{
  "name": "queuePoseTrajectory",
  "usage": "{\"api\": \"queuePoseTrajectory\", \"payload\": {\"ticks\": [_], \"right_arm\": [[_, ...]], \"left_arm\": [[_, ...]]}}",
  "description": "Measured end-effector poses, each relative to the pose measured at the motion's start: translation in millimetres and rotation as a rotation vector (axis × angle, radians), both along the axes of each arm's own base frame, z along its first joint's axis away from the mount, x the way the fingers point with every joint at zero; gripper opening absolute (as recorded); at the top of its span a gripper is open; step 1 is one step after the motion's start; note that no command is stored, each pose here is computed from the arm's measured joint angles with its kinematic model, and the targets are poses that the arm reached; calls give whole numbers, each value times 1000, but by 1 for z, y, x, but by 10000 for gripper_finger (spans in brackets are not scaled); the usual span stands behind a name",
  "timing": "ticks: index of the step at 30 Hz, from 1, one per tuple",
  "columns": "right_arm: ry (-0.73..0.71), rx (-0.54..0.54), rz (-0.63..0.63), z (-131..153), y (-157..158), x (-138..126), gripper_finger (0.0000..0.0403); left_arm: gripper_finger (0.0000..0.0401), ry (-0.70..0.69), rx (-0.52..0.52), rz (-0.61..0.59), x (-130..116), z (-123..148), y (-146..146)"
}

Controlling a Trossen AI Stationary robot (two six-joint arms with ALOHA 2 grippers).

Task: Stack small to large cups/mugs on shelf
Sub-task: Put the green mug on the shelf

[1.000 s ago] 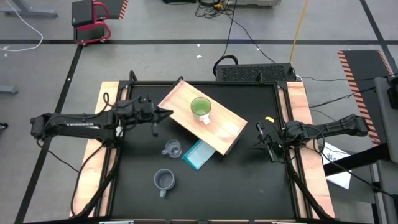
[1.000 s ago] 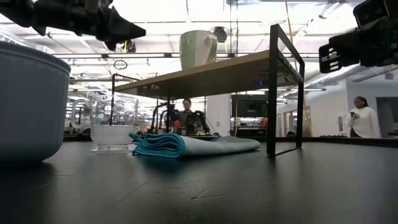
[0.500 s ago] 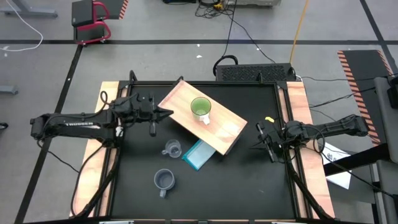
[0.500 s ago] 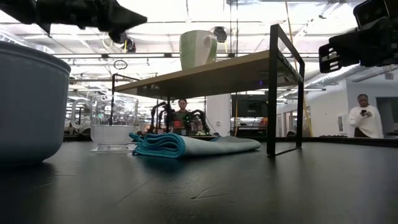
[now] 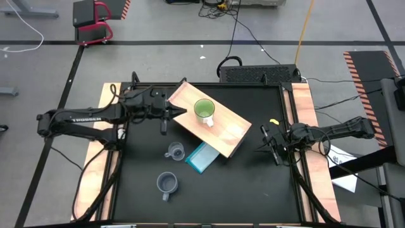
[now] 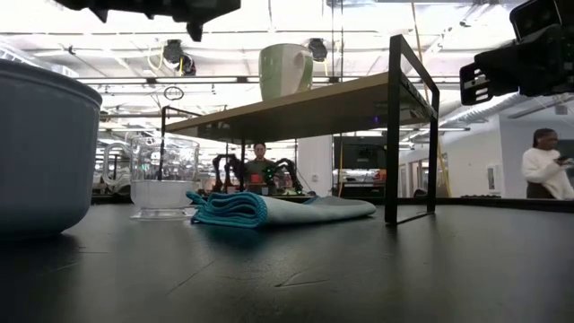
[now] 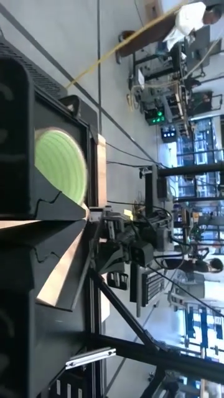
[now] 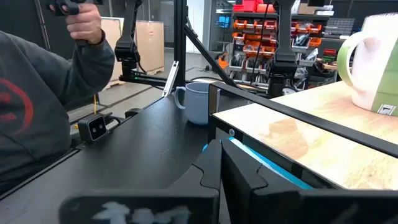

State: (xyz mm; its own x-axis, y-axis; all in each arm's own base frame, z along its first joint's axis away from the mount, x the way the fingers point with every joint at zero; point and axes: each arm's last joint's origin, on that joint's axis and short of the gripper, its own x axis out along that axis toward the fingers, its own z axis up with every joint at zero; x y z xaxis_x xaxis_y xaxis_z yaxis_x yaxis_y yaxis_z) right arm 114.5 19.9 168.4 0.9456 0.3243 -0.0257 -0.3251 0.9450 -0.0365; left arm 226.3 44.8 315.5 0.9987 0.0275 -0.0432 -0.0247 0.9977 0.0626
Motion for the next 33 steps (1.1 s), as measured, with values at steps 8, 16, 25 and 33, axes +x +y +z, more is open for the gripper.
{"api": "queuePoseTrajectory", "payload": {"ticks": [8, 16, 25, 33], "right_arm": [[-10, -5, 0, 1, 0, 0, 0], [-9, -3, 0, 1, 0, 0, 0], [-9, -5, 0, 1, 0, 0, 0], [-9, -9, 0, 1, 0, 0, 0]], "left_arm": [[1, 17, 19, -43, 31, 9, 11], [0, 44, 6, -67, 48, 7, 23], [0, 86, -30, -59, 48, 6, 27], [0, 252, -32, -52, 47, 32, 32]]}}
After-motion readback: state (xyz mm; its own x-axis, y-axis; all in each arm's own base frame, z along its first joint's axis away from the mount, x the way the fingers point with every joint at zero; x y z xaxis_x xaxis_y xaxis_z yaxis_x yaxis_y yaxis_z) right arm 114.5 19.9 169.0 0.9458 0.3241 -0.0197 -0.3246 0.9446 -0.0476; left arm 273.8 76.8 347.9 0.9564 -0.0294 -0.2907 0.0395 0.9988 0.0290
